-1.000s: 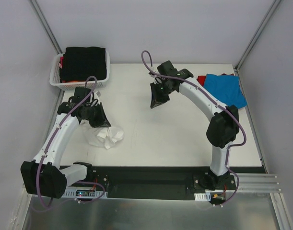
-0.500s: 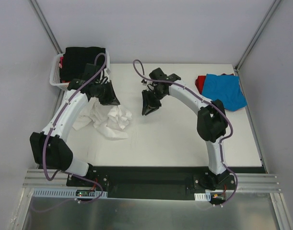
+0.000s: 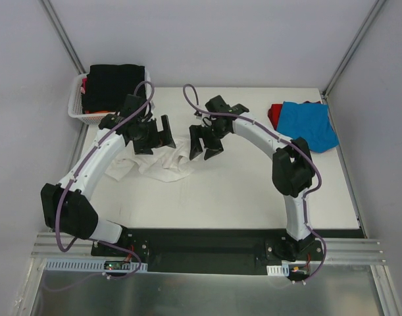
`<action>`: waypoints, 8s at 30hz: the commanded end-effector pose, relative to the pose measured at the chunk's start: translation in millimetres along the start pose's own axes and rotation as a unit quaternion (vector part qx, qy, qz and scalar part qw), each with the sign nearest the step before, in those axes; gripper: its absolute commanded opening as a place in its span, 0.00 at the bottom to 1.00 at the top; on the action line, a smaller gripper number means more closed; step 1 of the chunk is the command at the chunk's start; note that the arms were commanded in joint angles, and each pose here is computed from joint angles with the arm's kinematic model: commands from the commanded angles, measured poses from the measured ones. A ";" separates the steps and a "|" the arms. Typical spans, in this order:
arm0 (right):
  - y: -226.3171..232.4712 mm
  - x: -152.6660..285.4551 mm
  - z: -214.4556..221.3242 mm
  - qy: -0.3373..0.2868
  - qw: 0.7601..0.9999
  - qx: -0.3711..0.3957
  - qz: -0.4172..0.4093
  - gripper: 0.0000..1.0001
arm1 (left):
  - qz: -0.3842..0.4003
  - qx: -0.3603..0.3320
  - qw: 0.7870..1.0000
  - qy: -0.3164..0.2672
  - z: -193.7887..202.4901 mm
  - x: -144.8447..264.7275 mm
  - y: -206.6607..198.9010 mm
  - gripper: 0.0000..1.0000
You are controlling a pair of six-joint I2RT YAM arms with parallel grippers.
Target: Fold and stack the t-shirts
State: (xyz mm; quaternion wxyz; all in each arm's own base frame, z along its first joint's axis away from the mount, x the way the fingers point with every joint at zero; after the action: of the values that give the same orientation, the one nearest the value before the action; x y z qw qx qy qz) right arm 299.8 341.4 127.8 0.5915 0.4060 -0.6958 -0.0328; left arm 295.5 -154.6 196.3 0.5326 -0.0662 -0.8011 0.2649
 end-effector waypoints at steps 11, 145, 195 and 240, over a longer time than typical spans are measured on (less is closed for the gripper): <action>14.2 22.9 -57.6 -0.064 0.998 0.030 -0.006 0.45 | -0.219 0.079 0.968 -0.093 -36.5 0.6 104.0 0.79; 15.4 -45.9 -34.9 -0.013 0.993 0.072 0.088 0.63 | -0.156 0.160 0.960 -0.168 -55.1 31.4 140.0 0.00; -18.6 282.8 -48.9 -0.315 0.871 0.006 0.377 0.01 | -0.104 0.044 0.911 -0.396 -143.1 209.9 45.0 0.03; 45.3 408.3 125.5 -0.484 0.810 0.069 0.324 0.01 | 0.035 -0.042 0.806 -0.590 67.7 405.0 34.2 0.02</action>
State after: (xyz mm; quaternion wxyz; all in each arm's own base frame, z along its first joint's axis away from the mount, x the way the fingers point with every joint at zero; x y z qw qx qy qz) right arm 203.2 94.9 411.5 0.1684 0.1470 -0.9743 0.0271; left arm 85.9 5.1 471.9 -0.0166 0.0617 -0.9630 0.2618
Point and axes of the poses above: each gripper's point midway between its finger pads, its own x axis back along the fingers, its own y axis along the line the jaws close on, z = x × y, the point moved 1 cm from there along x, back along the fingers, and after that the axes turned 9 degrees about x, right-handed, at the moved point
